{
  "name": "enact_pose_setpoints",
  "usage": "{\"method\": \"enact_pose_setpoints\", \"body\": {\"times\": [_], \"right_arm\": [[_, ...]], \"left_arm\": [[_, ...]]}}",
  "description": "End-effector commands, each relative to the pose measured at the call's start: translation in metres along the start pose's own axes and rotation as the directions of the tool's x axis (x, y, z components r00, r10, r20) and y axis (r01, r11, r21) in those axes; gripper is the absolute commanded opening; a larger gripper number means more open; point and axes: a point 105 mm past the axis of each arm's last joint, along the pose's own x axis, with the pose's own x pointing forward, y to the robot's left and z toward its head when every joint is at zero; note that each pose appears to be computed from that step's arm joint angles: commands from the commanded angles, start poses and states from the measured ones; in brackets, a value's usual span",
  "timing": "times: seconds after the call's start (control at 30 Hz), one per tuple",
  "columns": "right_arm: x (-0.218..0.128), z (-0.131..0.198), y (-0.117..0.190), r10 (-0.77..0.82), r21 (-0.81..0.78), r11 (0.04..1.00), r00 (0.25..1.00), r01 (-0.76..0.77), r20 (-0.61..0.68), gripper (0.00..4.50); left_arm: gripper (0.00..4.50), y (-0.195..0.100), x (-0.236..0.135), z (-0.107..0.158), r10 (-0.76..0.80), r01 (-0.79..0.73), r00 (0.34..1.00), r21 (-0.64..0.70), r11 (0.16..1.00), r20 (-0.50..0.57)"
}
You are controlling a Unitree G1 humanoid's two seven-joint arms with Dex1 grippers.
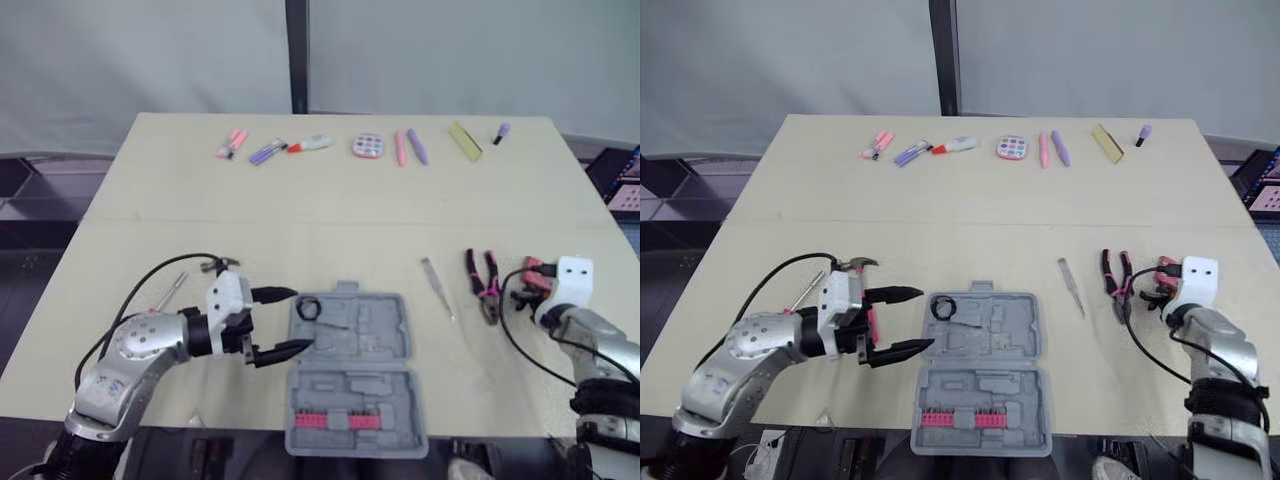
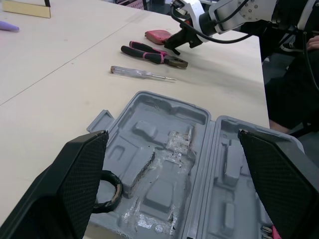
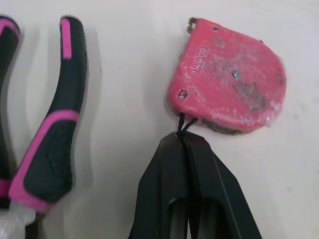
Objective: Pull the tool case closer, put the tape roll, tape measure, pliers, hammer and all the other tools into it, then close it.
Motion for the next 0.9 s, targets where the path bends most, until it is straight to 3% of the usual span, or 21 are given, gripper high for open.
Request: {"method": "enact_pose_setpoints", "body": {"times": [0.03, 0.5, 0.9], "right_arm": [[-0.016, -0.02, 0.0, -0.006, 0.016, 1.0, 0.998, 0.007, -0.061, 0.03], [-0.085, -0.054, 0.048, 0.078, -0.007, 0.997, 0.986, -0.08, -0.148, 0.03], [-0.121, -0.091, 0.079, 0.143, 0.012, 0.989, 0.955, -0.145, -0.261, 0.03]], "left_arm": [[4.5, -0.005, 0.002, 0.005, -0.027, 0.027, 0.999, 0.02, 0.999, 0.021], [4.5, -0.007, 0.006, 0.003, -0.085, 0.084, 0.996, 0.017, 0.996, 0.016], [4.5, -0.007, 0.012, 0.003, -0.122, 0.121, 0.992, 0.017, 0.992, 0.025]]}}
